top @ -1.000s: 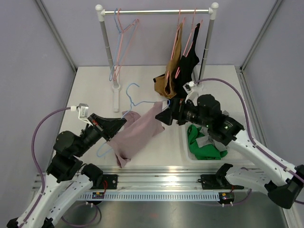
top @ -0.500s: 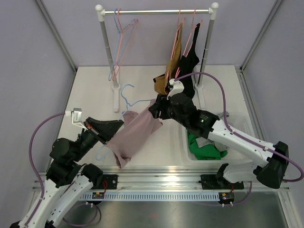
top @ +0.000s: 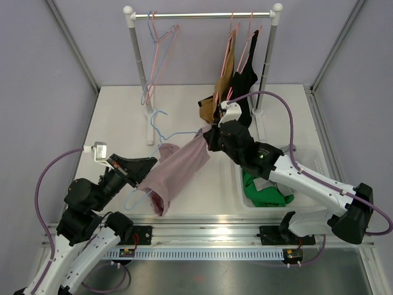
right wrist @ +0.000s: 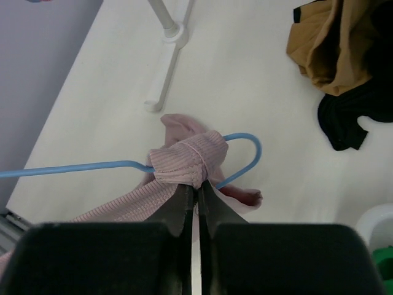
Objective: Remove the tank top from the hanger
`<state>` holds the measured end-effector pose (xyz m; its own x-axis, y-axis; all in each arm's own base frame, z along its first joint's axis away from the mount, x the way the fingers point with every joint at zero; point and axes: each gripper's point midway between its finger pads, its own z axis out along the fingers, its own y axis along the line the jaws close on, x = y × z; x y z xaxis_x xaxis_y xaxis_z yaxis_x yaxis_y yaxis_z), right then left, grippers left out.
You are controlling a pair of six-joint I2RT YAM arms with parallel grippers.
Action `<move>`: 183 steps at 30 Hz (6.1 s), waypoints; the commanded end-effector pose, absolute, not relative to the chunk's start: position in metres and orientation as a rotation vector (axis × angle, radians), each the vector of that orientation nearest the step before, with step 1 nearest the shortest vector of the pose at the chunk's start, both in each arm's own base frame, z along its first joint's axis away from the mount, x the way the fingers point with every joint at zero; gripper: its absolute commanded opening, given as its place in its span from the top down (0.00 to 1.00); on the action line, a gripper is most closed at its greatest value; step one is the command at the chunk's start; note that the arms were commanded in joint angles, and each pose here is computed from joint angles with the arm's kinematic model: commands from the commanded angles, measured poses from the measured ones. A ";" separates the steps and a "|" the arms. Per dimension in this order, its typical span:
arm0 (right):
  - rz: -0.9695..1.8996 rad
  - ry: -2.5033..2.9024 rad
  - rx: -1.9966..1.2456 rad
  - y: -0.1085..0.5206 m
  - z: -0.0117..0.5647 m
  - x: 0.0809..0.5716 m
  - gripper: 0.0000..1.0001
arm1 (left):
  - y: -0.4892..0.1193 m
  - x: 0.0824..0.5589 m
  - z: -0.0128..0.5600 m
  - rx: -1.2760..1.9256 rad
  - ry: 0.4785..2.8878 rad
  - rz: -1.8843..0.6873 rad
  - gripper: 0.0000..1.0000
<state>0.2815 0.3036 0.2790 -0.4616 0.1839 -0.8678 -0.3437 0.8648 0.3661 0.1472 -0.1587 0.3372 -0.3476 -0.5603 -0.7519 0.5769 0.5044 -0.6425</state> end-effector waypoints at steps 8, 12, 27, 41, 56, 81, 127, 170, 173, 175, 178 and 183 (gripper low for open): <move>0.368 1.939 0.002 0.231 0.285 0.333 1.00 | -0.144 0.112 0.371 0.114 1.456 -1.166 1.00; 0.426 1.988 -0.048 0.236 0.280 0.332 1.00 | -0.141 0.101 0.381 0.131 1.392 -1.201 1.00; 1.420 1.771 -0.607 0.288 0.368 0.155 1.00 | -0.160 0.136 0.492 0.251 0.918 -1.132 1.00; 1.464 1.737 -0.790 0.281 0.383 0.096 1.00 | -0.186 0.199 0.527 0.246 0.923 -0.991 1.00; 0.656 2.263 -0.357 0.321 0.169 0.195 0.97 | -0.163 0.235 0.439 0.038 1.505 -0.798 1.00; 0.892 2.005 -0.188 0.246 0.272 0.159 0.01 | -0.191 0.380 0.491 0.014 1.647 -0.702 1.00; 0.617 2.323 -0.620 0.292 0.166 0.158 0.01 | -0.136 0.370 0.535 -0.019 1.552 -0.585 0.01; 0.097 1.986 -0.065 0.163 0.350 0.203 1.00 | -0.016 0.193 0.310 -0.197 1.623 -0.187 0.01; -0.042 1.978 0.059 0.117 0.350 0.199 1.00 | -0.015 0.191 0.311 -0.201 1.613 -0.188 0.01; -0.083 1.959 0.187 0.094 0.347 0.201 1.00 | -0.014 0.191 0.312 -0.205 1.605 -0.186 0.01; -0.168 1.988 0.324 0.064 0.330 0.207 1.00 | -0.013 0.190 0.313 -0.210 1.598 -0.183 0.01; -0.189 2.041 0.458 0.064 0.278 0.225 1.00 | -0.012 0.190 0.313 -0.216 1.597 -0.180 0.01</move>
